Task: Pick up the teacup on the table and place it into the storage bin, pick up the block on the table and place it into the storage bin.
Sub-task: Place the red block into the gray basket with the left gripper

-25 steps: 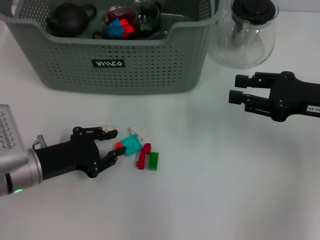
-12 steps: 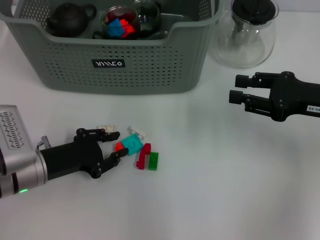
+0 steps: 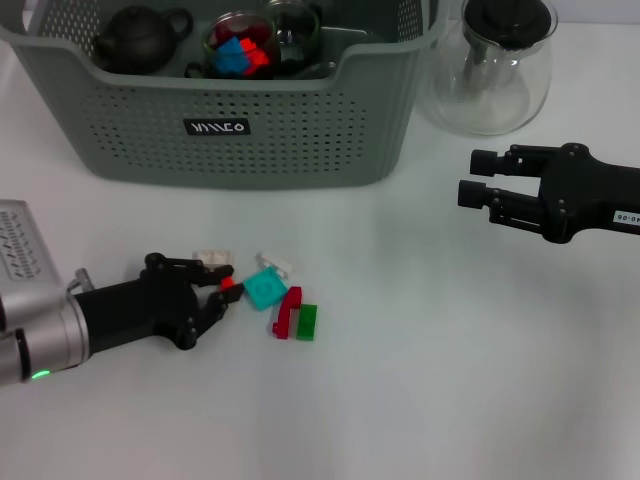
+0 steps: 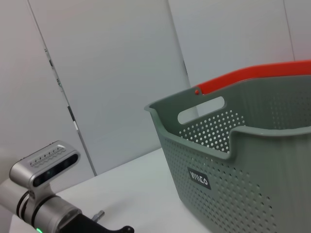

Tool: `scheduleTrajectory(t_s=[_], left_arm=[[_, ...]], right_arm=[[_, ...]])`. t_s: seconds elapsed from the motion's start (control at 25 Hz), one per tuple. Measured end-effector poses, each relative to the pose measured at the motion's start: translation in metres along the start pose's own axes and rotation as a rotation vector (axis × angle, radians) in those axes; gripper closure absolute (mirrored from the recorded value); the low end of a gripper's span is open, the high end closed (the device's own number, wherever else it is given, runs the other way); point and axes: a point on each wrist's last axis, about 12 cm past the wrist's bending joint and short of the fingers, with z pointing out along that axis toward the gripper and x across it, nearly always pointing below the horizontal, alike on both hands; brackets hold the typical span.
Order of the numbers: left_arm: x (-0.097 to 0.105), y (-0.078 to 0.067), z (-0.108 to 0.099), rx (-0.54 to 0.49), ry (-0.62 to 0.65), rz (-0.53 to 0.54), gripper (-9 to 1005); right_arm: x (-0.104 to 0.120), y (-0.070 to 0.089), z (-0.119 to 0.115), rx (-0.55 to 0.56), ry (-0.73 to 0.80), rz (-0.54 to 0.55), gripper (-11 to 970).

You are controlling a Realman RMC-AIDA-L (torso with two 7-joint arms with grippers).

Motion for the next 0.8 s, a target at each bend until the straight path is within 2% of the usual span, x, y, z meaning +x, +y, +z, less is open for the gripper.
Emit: scheduleTrajectory(t_s=[0.08, 0.24, 0.36, 0.56, 0.6, 0.8], left_arm=[[-0.001, 0.001, -0.002, -0.003, -0.002, -0.010, 801], [-0.009, 0.004, -0.018, 0.023, -0.056, -0.050, 805], [-0.023, 0.009, -0.038, 0.052, -0.117, -0.088, 807], [-0.064, 0.021, -0.072, 0.145, -0.317, -0.168, 805], [-0.076, 0.027, -0.078, 0.172, -0.369, -0.194, 804], [-0.124, 0.056, -0.084, 0.227, -0.526, -0.256, 803]], right_arm=[[0.000, 0.000, 0.000, 0.000, 0.000, 0.000, 453], [0.000, 0.000, 0.000, 0.000, 0.000, 0.002, 453], [0.000, 0.000, -0.001, 0.002, -0.003, 0.002, 453], [-0.002, -0.001, 0.000, 0.000, -0.003, -0.003, 453], [-0.002, -0.001, 0.000, -0.001, -0.002, -0.004, 453], [-0.003, -0.001, 0.002, -0.004, -0.002, -0.007, 453]])
